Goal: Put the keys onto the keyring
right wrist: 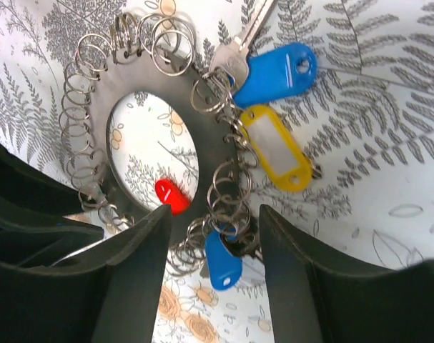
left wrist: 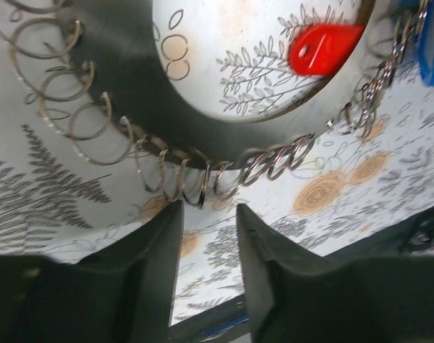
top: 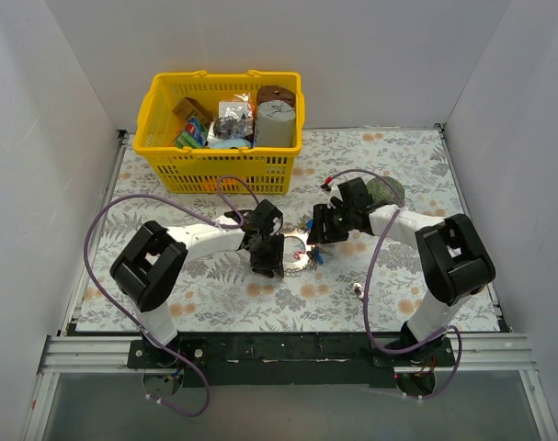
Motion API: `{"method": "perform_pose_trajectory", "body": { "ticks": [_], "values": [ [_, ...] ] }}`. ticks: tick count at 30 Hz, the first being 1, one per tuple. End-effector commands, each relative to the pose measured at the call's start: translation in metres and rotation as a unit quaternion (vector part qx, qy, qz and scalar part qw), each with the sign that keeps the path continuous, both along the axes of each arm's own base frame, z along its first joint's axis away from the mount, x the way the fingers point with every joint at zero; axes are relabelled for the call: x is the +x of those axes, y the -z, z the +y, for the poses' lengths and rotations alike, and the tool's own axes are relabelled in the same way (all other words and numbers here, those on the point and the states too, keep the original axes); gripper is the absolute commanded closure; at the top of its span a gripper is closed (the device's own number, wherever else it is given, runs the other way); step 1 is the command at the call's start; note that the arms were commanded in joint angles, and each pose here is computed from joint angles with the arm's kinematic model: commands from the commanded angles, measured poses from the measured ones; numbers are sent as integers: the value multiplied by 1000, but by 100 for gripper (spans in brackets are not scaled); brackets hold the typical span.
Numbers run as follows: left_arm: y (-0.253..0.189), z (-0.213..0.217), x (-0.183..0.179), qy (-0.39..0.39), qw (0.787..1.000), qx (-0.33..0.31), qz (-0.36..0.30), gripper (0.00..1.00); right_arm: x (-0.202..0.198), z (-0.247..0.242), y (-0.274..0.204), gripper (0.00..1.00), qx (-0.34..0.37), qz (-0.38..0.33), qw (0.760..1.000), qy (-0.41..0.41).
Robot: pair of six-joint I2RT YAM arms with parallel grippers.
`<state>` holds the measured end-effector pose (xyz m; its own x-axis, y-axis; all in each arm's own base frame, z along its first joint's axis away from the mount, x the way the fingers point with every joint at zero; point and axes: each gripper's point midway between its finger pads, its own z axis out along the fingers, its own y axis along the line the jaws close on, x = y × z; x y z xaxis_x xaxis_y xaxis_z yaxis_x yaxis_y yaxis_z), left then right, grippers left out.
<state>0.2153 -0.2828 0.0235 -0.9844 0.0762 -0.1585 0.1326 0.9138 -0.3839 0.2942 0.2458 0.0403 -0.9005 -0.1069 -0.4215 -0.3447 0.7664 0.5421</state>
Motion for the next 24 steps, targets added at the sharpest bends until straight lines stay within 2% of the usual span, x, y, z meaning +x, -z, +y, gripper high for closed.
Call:
{"method": "perform_pose_trajectory", "body": {
  "ticks": [1, 4, 7, 10, 14, 24],
  "values": [
    [-26, 17, -2, -3, 999, 20, -27, 58, 5, -11, -35, 38, -26, -65, 998, -7],
    [-48, 10, 8, 0, 999, 2, -54, 43, -3, -18, -48, 32, -26, -89, 996, -11],
    [-69, 2, 17, 1, 997, -20, -81, 35, -14, -17, -60, 27, -17, -116, 993, -28],
    [-77, -8, 23, 11, 996, -35, -86, 35, -32, -17, -57, 30, -12, -129, 990, -46],
    [-83, -21, 28, 19, 994, -66, -87, 37, -61, -17, -36, 38, -6, -105, 993, -61],
    [-84, -50, 38, 63, 986, -122, -95, 45, -91, -4, -13, 49, 22, -78, 995, -65]
  ]
}}
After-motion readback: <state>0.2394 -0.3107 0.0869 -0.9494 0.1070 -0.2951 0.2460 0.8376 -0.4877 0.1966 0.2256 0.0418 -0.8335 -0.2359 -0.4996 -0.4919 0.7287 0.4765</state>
